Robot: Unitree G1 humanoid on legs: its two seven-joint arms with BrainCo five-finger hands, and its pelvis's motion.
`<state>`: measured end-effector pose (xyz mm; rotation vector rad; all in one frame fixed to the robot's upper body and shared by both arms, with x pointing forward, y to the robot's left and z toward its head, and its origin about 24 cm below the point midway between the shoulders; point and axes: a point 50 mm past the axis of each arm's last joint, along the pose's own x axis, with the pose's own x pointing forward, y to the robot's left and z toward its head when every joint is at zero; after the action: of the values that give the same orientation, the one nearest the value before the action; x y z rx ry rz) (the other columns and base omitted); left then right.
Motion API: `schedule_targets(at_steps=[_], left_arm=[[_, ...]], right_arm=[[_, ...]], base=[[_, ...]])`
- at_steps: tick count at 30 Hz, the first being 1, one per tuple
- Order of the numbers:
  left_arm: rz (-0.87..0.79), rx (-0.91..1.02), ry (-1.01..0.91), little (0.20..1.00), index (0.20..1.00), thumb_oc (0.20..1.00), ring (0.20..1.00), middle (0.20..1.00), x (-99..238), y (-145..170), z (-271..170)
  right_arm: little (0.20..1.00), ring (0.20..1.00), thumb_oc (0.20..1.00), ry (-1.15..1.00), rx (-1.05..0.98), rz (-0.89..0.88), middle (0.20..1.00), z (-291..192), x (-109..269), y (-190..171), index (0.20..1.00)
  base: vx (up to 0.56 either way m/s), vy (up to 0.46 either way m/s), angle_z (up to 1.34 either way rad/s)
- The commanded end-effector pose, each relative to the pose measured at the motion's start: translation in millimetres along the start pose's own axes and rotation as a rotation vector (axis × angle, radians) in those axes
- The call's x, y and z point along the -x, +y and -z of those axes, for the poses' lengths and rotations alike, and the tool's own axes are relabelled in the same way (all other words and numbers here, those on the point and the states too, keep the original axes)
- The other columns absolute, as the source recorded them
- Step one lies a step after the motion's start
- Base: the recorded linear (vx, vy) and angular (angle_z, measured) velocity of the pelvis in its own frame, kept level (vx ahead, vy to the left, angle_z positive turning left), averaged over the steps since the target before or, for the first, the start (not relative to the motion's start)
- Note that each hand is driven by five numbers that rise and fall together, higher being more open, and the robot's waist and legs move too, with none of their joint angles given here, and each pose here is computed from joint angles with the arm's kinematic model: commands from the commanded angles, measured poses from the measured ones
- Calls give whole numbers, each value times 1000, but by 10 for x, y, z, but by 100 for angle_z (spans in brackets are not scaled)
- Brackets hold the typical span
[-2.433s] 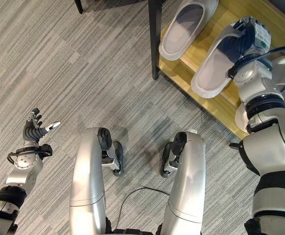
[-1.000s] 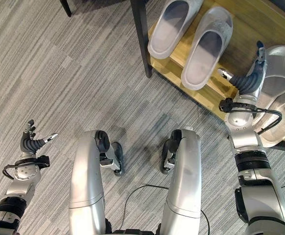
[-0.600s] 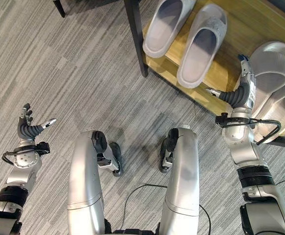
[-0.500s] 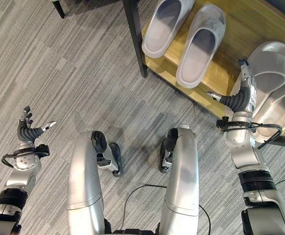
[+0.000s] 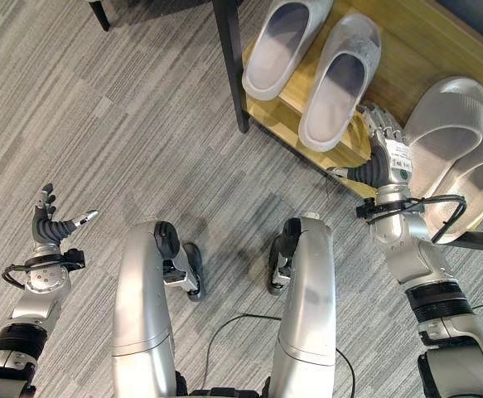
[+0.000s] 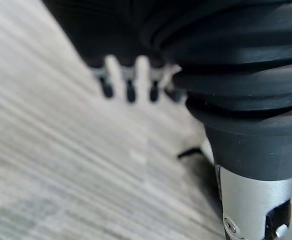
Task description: Arrange the slippers neatly on the shoe rack.
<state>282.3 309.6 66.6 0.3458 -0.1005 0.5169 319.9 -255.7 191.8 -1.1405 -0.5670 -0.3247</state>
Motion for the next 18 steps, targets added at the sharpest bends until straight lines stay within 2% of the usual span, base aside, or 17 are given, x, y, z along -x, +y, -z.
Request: schedule_targets(at_steps=[1, 7, 18], left_arm=[[-56, -7, -49, 1000, 1000, 1000, 1000, 1000, -36, 80, -83], [-46, -6, -59, 1000, 1000, 1000, 1000, 1000, -33, 59, -109], [-31, -22, -52, 1000, 1000, 1000, 1000, 1000, -19, -17, -92]], right_arm=[[1000, 1000, 1000, -67, -14, 27, 1000, -158, -103, -60, 1000], [1000, 1000, 1000, -70, -69, -18, 1000, -207, -64, 24, 1000], [1000, 1000, 1000, -101, -8, -203, 1000, -249, -18, 289, 1000]], base=[[0, 0, 0], [0, 0, 0], [0, 0, 0]])
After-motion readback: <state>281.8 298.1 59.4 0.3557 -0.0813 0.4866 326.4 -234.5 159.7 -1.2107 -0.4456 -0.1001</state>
